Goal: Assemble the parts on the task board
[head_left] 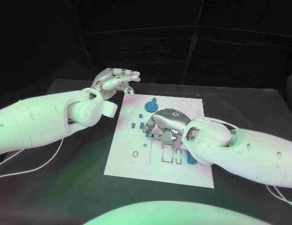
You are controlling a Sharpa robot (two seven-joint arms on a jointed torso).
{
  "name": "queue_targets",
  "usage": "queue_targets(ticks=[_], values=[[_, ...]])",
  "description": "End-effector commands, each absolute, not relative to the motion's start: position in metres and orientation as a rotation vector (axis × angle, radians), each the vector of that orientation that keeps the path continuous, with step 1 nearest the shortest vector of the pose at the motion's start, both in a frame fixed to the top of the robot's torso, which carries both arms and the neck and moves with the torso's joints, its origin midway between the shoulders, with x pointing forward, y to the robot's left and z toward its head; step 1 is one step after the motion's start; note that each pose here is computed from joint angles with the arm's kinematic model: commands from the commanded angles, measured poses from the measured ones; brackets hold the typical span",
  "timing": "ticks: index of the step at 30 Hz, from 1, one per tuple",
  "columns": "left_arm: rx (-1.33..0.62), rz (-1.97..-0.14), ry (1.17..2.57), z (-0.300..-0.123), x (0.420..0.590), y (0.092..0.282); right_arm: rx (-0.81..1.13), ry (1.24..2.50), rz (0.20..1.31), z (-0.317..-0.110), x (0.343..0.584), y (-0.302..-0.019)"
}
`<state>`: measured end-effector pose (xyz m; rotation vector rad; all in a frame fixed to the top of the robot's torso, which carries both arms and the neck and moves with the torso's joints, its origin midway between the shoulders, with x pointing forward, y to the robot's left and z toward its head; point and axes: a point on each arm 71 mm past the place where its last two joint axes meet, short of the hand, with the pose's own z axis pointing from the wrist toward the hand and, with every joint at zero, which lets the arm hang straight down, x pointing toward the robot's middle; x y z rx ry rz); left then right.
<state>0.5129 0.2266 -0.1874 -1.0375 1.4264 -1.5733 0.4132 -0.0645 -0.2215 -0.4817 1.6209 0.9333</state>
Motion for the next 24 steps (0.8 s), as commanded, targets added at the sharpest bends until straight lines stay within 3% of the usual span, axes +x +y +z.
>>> queue_targets(ticks=[1,24], values=[[-1.036,-1.589,1.426,-0.186,0.513,0.224,-0.541,1.622,0.926,-0.226,0.412,-0.06],[-1.036,-1.592,1.432,-0.187,0.514,0.222,-0.592,1.676,0.918,-0.242,0.406,-0.05]])
